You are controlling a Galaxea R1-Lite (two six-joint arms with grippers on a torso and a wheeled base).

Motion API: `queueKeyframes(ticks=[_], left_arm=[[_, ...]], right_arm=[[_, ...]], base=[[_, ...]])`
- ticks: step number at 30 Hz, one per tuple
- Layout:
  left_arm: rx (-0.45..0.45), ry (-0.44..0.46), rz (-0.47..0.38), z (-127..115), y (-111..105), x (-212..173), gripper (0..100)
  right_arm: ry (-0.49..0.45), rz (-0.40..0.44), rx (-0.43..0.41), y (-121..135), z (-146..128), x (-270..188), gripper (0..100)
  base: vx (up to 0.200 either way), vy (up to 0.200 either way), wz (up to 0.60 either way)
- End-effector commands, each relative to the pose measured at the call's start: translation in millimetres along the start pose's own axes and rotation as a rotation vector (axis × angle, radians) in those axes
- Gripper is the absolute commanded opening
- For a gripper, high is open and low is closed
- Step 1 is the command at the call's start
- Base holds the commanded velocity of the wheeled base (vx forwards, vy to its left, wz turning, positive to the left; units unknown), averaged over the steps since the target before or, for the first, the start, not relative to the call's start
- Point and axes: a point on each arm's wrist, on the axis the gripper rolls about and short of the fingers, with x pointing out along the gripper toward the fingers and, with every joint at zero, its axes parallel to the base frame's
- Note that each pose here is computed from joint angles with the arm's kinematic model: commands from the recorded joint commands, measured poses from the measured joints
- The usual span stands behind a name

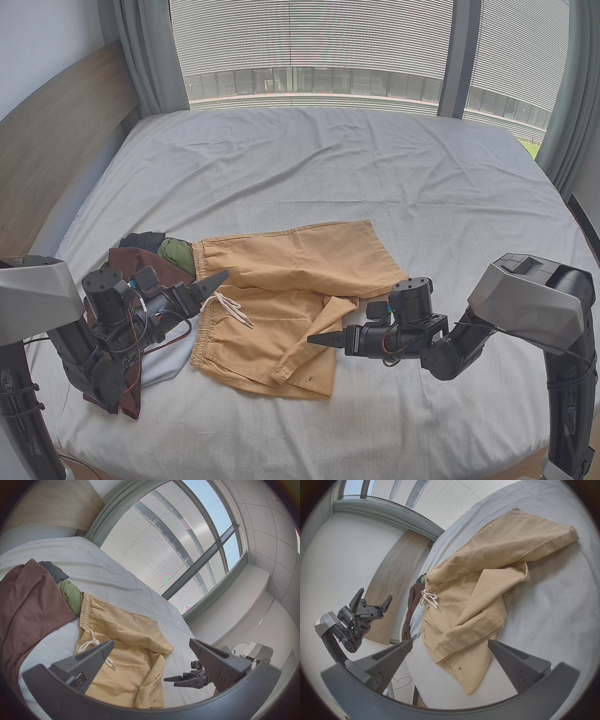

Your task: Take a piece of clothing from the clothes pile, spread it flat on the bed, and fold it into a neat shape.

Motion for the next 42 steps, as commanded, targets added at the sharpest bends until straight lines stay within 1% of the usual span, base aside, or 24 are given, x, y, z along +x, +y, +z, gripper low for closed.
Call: queueKeyframes(ticks=[1, 14, 18, 19, 24, 30, 31, 35, 42], left_arm=[[0.0, 0.0, -0.001, -0.2, -0.4, 0.1, 100], [0.001, -0.005, 0.001, 1.3, 0.3, -0.3, 100], [0.001, -0.004, 0.0, 1.0, -0.1, -0.1, 100], [0.001, -0.005, 0.001, 1.3, 0.3, -0.3, 100], [0.0, -0.003, 0.001, 0.7, 0.3, 0.0, 100], [0.0, -0.002, 0.0, 0.4, -0.1, 0.2, 100], [0.0, -0.002, 0.0, 0.4, -0.1, 0.2, 100], [0.0, -0.002, 0.0, 0.4, -0.1, 0.2, 100], [0.0, 0.0, -0.001, -0.3, -0.2, 0.5, 100]], right_arm=[[0.012, 0.002, 0.002, -3.7, -4.2, 8.9, 100], [0.051, -0.027, 0.026, -20.2, -9.9, 31.3, 100], [0.014, -0.04, 0.012, -20.4, -4.3, 35.8, 100], [-0.007, -0.049, 0.002, -18.0, -2.1, 39.0, 100], [-0.067, -0.038, -0.028, -10.7, 5.2, 39.4, 100], [-0.089, -0.043, -0.039, -7.9, 0.8, 38.1, 100], [-0.095, -0.042, -0.042, -7.4, 0.2, 38.0, 0], [-0.099, -0.035, -0.05, -3.6, -0.3, 37.2, 0], [-0.119, -0.022, -0.061, 8.5, 8.0, 26.2, 0]], base=[[0.0, 0.0, 0.0], [0.0, 0.0, 0.0], [0.0, 0.0, 0.0], [0.0, 0.0, 0.0], [0.0, 0.0, 0.0], [0.0, 0.0, 0.0], [0.0, 0.0, 0.0], [0.0, 0.0, 0.0], [0.0, 0.0, 0.0]])
